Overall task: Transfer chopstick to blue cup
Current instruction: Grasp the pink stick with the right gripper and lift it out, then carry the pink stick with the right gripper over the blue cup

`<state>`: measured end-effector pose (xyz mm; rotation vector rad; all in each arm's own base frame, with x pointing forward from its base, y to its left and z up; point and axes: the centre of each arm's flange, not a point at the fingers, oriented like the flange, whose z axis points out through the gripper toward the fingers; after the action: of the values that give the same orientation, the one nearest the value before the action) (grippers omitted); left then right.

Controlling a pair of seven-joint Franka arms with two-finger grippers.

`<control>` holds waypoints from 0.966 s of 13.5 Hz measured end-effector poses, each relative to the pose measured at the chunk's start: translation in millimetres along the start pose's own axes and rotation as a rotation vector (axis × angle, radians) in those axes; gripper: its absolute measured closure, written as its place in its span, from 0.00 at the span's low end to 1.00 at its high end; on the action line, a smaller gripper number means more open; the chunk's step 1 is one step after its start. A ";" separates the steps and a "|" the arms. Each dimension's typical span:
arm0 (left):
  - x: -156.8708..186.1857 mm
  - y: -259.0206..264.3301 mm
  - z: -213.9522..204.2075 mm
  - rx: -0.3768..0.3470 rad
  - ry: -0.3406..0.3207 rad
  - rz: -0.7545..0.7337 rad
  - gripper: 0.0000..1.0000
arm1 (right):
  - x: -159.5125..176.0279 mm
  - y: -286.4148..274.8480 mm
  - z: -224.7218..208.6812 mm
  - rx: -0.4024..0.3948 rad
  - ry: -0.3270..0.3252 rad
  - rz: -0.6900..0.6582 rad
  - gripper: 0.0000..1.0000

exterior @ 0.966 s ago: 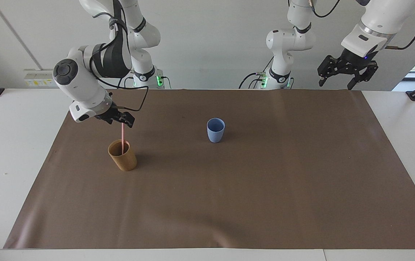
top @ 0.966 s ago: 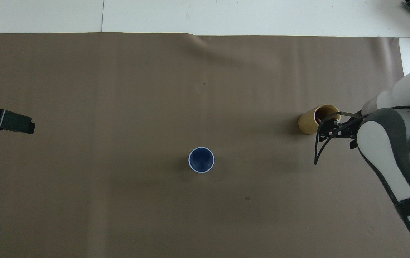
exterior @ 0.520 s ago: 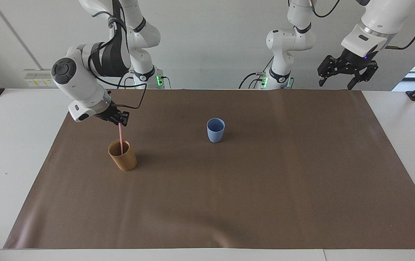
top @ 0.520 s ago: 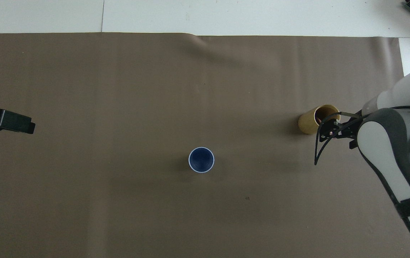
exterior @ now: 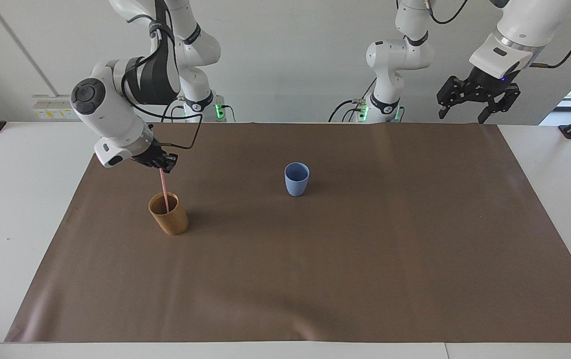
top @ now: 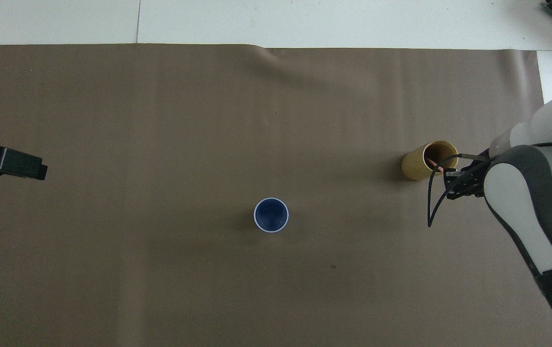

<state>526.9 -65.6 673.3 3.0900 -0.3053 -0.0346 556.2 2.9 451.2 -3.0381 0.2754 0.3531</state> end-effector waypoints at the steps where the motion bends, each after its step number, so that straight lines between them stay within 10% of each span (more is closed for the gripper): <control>1: 0.0 0.0 0.0 0.000 0.000 0.000 0.00 | 0.3 -0.2 -1.6 0.001 0.003 0.000 0.95; 13: -0.1 0.0 -0.1 0.000 0.000 0.000 0.00 | -46.2 12.5 -110.1 0.029 -0.017 0.000 0.96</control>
<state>526.8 -65.6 673.4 3.0900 -0.3053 -0.0344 533.9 -11.5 568.2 -3.0048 0.2773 0.3717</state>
